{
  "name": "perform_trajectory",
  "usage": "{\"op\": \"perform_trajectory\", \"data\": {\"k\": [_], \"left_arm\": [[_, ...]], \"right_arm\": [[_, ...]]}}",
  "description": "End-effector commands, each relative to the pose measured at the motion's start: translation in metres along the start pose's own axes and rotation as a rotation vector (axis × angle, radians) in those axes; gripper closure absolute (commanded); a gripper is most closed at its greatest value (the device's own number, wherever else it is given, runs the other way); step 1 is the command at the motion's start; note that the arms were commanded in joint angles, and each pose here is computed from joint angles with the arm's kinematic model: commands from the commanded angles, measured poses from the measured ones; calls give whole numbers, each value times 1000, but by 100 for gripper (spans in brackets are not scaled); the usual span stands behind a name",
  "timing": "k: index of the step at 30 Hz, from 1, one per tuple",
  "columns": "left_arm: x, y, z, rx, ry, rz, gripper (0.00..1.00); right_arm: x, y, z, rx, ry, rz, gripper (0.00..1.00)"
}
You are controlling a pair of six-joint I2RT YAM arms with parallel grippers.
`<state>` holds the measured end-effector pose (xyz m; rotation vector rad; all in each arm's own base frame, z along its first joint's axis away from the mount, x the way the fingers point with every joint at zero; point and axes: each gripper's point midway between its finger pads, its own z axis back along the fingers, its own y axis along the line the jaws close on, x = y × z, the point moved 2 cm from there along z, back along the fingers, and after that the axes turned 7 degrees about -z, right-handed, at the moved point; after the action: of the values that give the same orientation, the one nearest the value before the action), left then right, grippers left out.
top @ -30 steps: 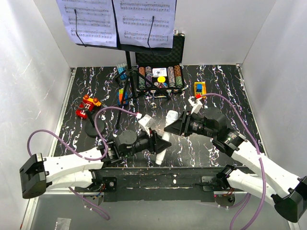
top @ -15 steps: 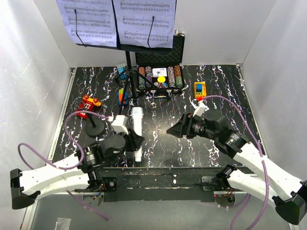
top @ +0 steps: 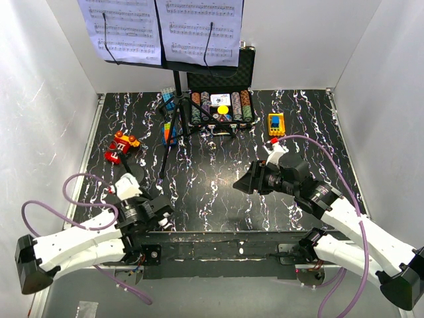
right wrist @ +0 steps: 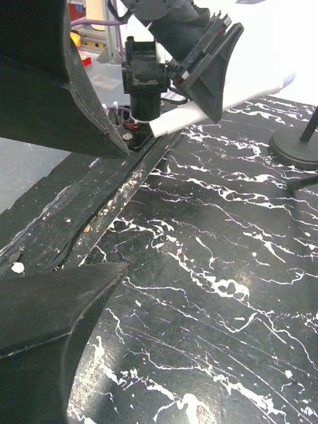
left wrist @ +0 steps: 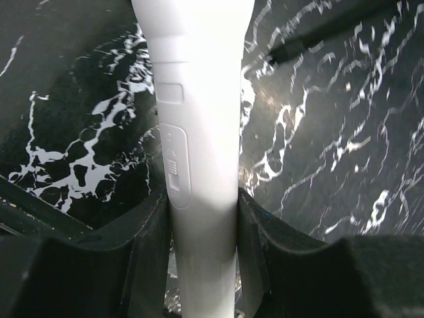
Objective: Pack up the instrument practice props
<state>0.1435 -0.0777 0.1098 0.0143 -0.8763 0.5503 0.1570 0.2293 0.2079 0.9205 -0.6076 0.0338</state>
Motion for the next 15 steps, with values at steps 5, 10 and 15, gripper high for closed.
{"op": "perform_trajectory", "data": {"k": [5, 10, 15], "left_arm": [[15, 26, -31, 106, -132, 287, 100], [14, 30, -42, 138, -186, 463, 100], [11, 35, -57, 211, -196, 546, 100]], "right_arm": [[4, -2, 2, -11, -20, 32, 29], [6, 1, 3, -8, -17, 41, 29], [7, 2, 5, -11, -20, 45, 29]]}}
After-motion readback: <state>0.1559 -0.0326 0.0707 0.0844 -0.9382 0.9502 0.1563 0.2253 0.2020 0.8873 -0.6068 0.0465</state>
